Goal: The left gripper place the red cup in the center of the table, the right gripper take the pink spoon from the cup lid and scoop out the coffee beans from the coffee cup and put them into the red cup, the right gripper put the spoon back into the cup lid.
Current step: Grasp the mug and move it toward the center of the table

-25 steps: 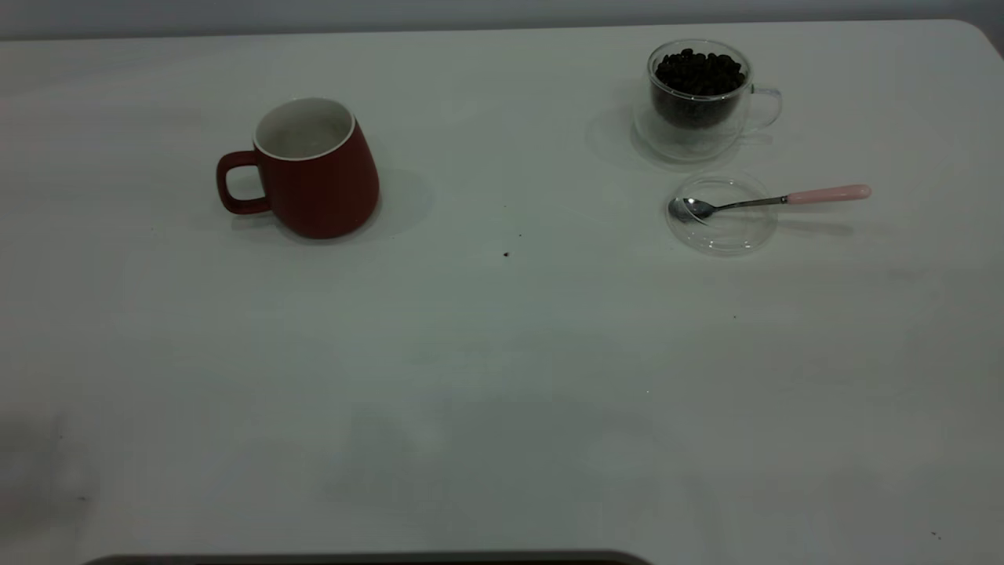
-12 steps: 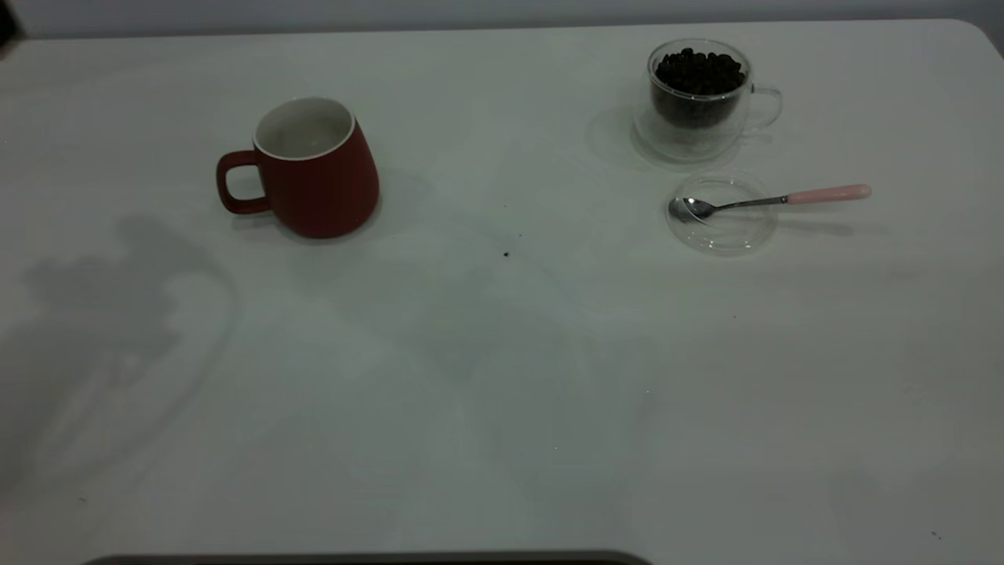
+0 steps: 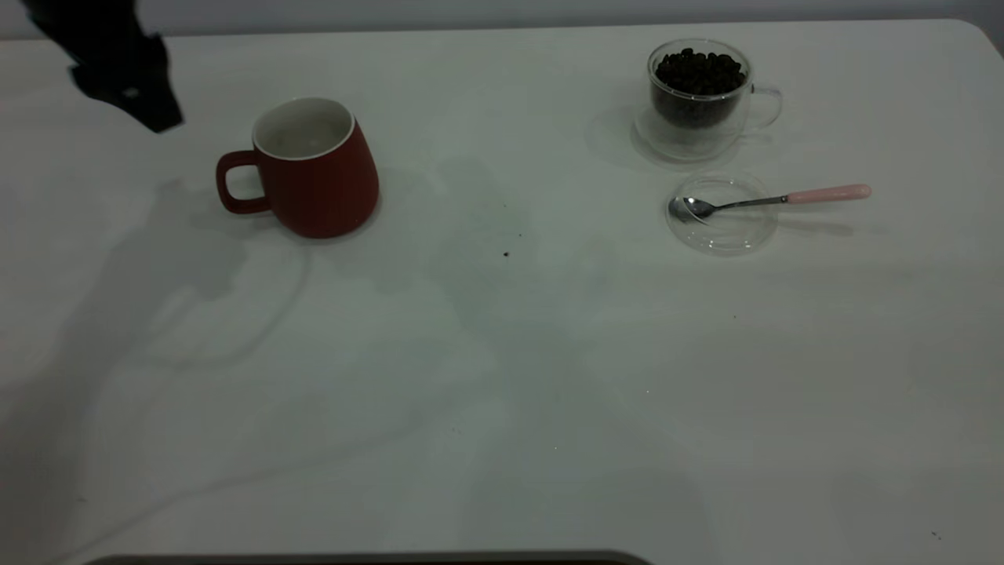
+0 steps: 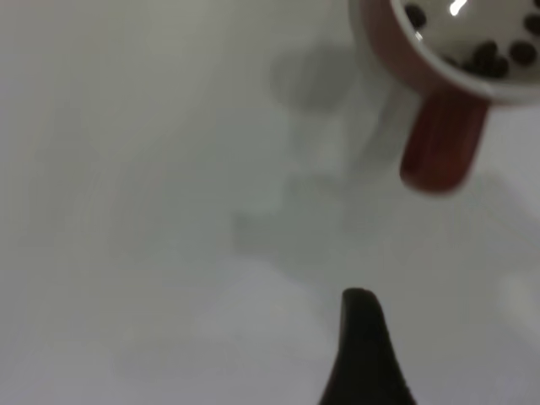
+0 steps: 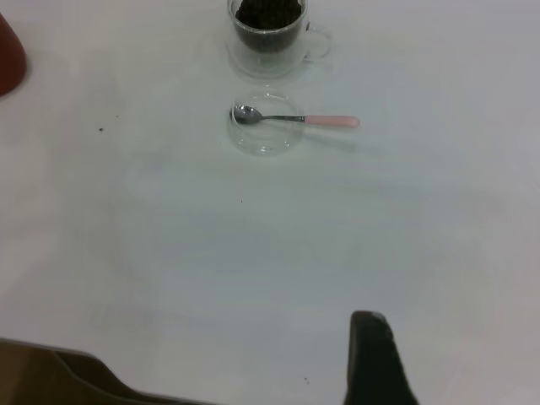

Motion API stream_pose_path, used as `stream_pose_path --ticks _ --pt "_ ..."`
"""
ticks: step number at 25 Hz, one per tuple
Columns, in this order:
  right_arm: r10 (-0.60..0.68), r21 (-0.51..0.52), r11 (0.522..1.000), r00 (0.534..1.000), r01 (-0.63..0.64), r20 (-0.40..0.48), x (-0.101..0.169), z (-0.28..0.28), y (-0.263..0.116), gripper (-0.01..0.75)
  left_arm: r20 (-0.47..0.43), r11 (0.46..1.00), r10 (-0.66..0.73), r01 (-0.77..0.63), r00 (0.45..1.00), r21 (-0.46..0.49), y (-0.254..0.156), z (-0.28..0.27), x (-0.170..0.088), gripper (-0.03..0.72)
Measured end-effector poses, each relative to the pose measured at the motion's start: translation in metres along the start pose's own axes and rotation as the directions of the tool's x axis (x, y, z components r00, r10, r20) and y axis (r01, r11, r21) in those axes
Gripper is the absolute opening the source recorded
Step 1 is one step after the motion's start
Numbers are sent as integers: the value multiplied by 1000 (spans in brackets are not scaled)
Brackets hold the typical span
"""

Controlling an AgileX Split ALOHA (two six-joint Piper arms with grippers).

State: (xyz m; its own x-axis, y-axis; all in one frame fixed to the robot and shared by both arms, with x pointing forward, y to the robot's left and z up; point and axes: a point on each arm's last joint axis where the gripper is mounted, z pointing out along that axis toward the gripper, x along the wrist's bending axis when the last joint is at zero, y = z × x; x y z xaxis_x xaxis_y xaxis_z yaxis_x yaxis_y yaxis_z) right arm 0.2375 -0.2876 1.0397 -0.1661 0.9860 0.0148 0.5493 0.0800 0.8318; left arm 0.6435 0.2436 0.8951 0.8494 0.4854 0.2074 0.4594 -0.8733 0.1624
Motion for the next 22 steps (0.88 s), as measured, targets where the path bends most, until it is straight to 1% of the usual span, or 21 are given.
stream_pose_path --ticks 4,8,10,16,22 --pt "0 -1 1000 1000 0 0 0 0 0 502 58 997 82 -82 995 -7 12 23 2 586" --pt "0 -1 1000 1000 0 0 0 0 0 502 134 985 174 -169 976 -45 19 45 -2 586" --pt "0 -1 1000 1000 0 0 0 0 0 502 153 978 206 -200 966 -59 20 53 -3 586" --pt "0 -1 1000 1000 0 0 0 0 0 502 149 961 274 -266 950 -70 27 73 0 586" --pt "0 -1 1000 1000 0 0 0 0 0 502 140 917 398 -388 907 -98 50 86 -13 586"
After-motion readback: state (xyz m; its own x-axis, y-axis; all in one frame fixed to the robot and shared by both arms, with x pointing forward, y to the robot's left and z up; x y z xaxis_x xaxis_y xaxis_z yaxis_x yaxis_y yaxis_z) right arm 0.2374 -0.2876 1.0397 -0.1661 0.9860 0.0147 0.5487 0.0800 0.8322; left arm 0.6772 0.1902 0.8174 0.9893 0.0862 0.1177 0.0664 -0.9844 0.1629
